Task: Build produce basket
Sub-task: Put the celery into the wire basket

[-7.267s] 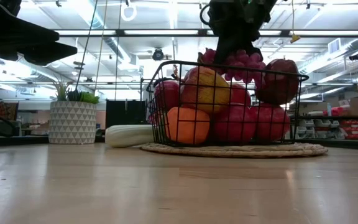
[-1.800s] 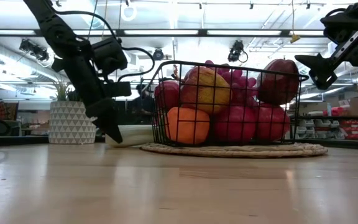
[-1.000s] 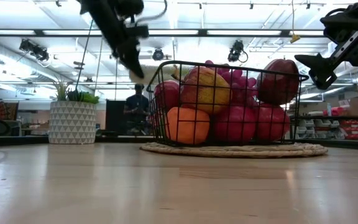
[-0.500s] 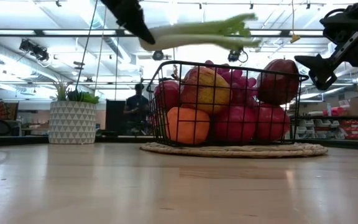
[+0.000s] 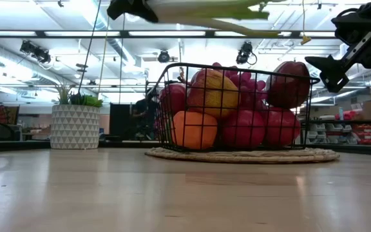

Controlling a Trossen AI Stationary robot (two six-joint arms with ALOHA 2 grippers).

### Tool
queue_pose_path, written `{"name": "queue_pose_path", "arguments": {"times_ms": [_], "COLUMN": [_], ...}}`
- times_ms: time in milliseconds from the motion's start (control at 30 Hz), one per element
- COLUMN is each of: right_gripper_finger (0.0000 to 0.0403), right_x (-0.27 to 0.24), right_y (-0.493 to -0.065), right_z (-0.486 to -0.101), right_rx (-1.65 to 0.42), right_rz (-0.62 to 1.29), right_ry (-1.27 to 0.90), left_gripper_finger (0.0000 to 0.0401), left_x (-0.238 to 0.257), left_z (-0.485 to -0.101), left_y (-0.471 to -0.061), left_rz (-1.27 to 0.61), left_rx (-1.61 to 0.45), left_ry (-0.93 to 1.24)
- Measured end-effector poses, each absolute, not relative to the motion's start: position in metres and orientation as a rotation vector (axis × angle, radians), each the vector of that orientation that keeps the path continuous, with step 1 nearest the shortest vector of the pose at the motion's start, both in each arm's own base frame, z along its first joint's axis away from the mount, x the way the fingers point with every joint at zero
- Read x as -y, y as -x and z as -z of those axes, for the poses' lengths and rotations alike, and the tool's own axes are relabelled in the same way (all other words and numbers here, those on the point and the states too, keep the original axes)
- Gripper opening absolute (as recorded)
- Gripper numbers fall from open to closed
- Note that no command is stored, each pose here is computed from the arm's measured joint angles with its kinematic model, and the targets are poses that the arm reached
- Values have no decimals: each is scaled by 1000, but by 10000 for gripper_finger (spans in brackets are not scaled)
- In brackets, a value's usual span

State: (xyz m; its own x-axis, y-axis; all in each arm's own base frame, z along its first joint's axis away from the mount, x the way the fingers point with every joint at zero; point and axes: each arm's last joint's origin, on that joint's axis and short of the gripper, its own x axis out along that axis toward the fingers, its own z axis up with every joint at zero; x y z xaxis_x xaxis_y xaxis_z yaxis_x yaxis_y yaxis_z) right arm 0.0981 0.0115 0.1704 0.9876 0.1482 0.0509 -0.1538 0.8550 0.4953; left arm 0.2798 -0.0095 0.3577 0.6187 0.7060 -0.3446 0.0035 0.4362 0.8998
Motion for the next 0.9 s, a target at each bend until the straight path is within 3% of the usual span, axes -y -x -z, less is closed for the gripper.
{"name": "queue_pose_path", "arguments": {"times_ms": [467,900], "right_gripper_finger": [346,346], "right_x": [-11,-11], "right_y": [-98,-98], "right_z": [-171,-171], "right_rx": [14,14], "right_rz": [-160,-160], "right_ry": [-522,-522], "left_gripper_finger": [192,192], "left_x": [50,59], "left_z": [-371,-371], "left_y": [-276,-274], "left_rz": [-557,-537], "left_rx": [-825,-820], "left_ry": [-1386,-1426]}}
